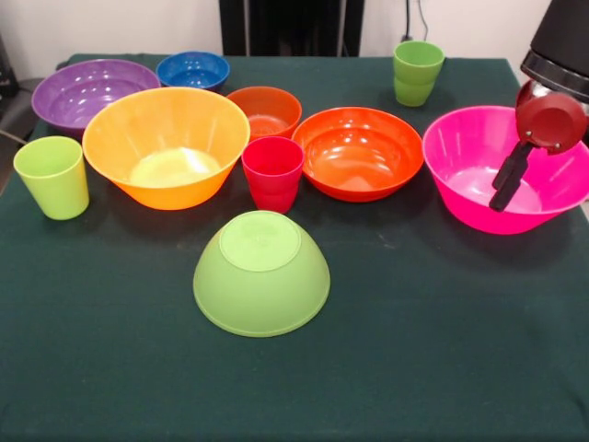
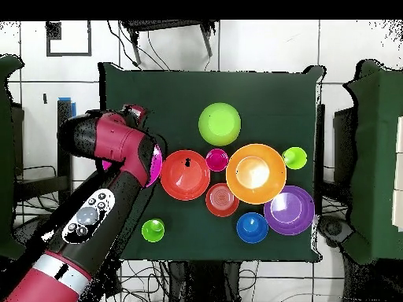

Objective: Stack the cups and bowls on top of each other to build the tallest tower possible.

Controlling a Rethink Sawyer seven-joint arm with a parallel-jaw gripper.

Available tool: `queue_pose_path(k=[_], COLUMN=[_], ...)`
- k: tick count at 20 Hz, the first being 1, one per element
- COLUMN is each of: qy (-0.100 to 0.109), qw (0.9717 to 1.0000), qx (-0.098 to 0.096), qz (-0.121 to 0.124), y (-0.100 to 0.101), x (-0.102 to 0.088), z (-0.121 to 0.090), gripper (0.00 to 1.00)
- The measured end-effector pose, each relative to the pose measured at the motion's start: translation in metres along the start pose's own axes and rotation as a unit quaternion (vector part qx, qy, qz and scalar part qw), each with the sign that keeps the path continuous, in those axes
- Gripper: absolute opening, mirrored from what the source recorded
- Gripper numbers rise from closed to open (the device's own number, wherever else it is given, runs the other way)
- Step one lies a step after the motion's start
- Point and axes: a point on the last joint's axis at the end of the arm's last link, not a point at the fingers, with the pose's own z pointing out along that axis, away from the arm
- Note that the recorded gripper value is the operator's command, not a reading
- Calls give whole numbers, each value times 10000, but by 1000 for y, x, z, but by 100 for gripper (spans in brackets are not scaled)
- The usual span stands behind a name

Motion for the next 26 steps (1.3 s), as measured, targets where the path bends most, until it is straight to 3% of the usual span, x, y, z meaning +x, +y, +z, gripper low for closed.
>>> queue_pose_path(k=[12,25,26], qy=[49,-152,-183], qw=[9998,9987,9985], qx=[172,347,366], qz=[-103,-335,-353], y=[-24,-61,-64], x=[14,19,18], z=[15,48,53], gripper=[100,100,0])
